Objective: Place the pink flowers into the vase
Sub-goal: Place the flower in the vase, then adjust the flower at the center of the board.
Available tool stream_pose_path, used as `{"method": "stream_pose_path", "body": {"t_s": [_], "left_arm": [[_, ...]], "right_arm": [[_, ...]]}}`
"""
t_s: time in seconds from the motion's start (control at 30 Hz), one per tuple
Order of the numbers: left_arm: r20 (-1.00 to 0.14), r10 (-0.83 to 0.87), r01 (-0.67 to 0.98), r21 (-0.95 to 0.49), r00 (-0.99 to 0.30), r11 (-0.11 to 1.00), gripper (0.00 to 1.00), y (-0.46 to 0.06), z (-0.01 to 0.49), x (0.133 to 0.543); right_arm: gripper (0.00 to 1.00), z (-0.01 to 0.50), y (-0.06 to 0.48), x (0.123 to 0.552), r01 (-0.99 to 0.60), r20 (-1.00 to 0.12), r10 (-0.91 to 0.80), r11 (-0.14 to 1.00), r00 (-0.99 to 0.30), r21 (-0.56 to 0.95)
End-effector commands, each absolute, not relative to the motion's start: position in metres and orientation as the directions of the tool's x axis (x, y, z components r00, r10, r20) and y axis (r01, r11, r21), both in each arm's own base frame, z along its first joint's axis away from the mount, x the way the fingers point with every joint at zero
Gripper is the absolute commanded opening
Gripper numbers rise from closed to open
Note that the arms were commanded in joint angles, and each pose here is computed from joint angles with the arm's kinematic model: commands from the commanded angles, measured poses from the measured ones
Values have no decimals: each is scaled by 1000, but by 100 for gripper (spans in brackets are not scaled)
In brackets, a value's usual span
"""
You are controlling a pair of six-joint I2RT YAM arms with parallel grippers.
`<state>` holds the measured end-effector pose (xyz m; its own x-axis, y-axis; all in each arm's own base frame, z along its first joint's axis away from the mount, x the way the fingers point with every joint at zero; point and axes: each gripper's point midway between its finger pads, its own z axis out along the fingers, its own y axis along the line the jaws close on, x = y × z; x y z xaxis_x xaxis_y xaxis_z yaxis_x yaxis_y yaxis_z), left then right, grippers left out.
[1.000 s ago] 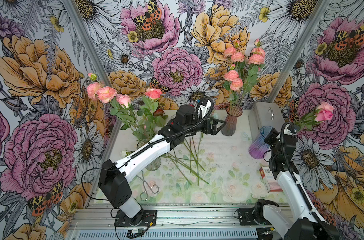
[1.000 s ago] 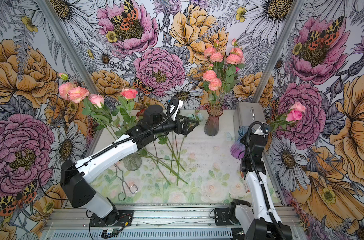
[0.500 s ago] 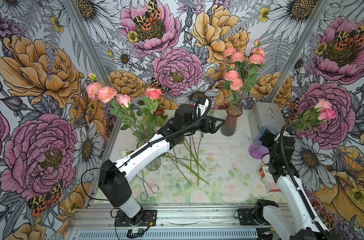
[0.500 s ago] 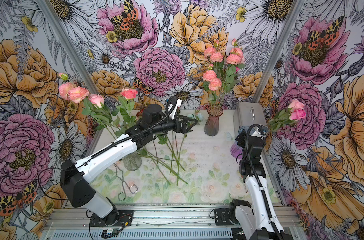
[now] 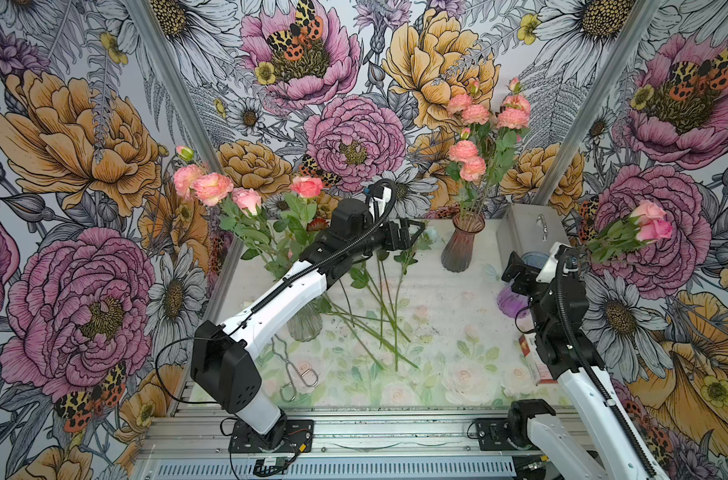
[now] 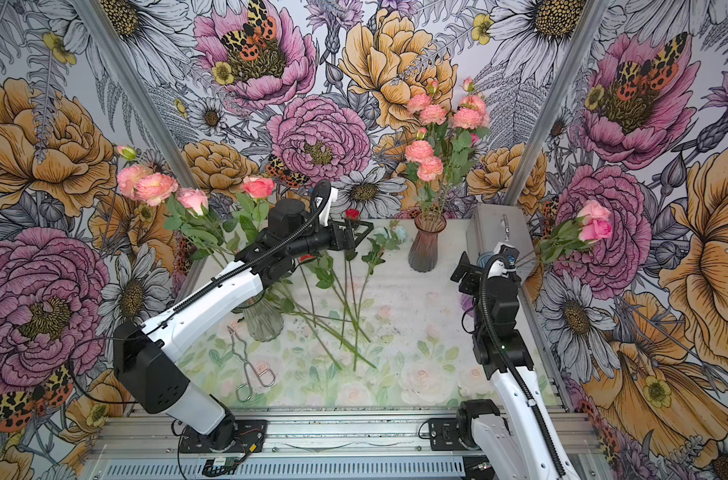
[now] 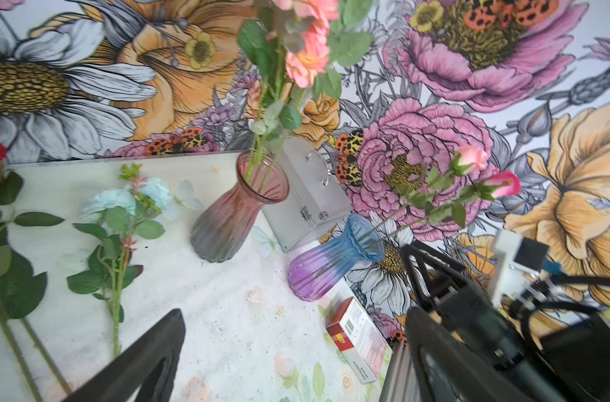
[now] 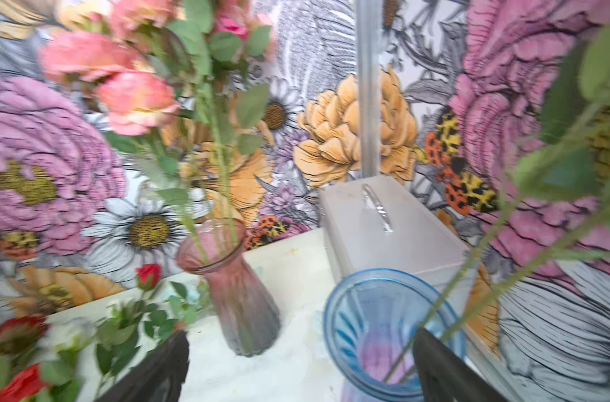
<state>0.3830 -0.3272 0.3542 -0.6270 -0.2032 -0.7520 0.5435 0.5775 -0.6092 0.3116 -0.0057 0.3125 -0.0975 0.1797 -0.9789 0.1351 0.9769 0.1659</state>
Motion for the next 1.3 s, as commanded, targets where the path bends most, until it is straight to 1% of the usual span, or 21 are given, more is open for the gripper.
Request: {"method": "stream_pose_path", "body": {"t_s": [0.0, 0.1, 0.2, 0.37, 0.47, 0.53, 0.63, 0.77, 0.87, 0.97, 1.0, 1.07, 1.27], "left_arm": [[-759, -246, 551, -619, -603, 560, 99, -316, 386, 376], [-763, -247, 561, -618, -598, 551, 99, -316, 392, 373], [-770, -255, 573, -615, -586, 542, 99, -315, 402, 370], [-776, -287, 568, -614, -562, 548, 99, -308, 418, 369], [-775, -301, 554, -614, -555, 562, 98, -302, 420, 371], [-772, -318, 539, -619, -550, 571, 99, -296, 422, 372], [-762, -349, 511, -633, -545, 582, 99, -286, 424, 377], [-751, -384, 490, -649, -538, 582, 98, -277, 432, 382], [-745, -402, 484, -658, -533, 577, 99, -273, 437, 384], [-747, -408, 493, -658, -525, 570, 99, -271, 445, 381], [-747, -410, 492, -658, -523, 571, 99, -271, 445, 381], [-749, -414, 495, -656, -517, 569, 98, -269, 448, 380], [-747, -410, 501, -659, -523, 561, 98, -272, 449, 380]], "right_arm": [[99, 331, 33, 309, -54, -991, 86, 994, -103, 92], [99, 325, 67, 313, -192, -985, 39, 979, -167, 71], [99, 310, 107, 321, -340, -968, 25, 934, -250, 112], [99, 255, 185, 327, -533, -900, -69, 824, -431, 192], [99, 221, 232, 317, -621, -860, -165, 756, -483, 204], [99, 204, 253, 312, -651, -853, -179, 726, -491, 222], [99, 187, 281, 303, -680, -840, -153, 669, -520, 299], [99, 151, 318, 292, -710, -787, -252, 634, -563, 305], [100, 126, 337, 288, -722, -765, -287, 616, -577, 315], [99, 106, 349, 290, -720, -746, -319, 627, -585, 296], [99, 102, 360, 282, -738, -743, -341, 607, -576, 294], [100, 94, 372, 280, -752, -738, -375, 604, -561, 265], [99, 76, 394, 289, -761, -725, -417, 607, -548, 227]]}}
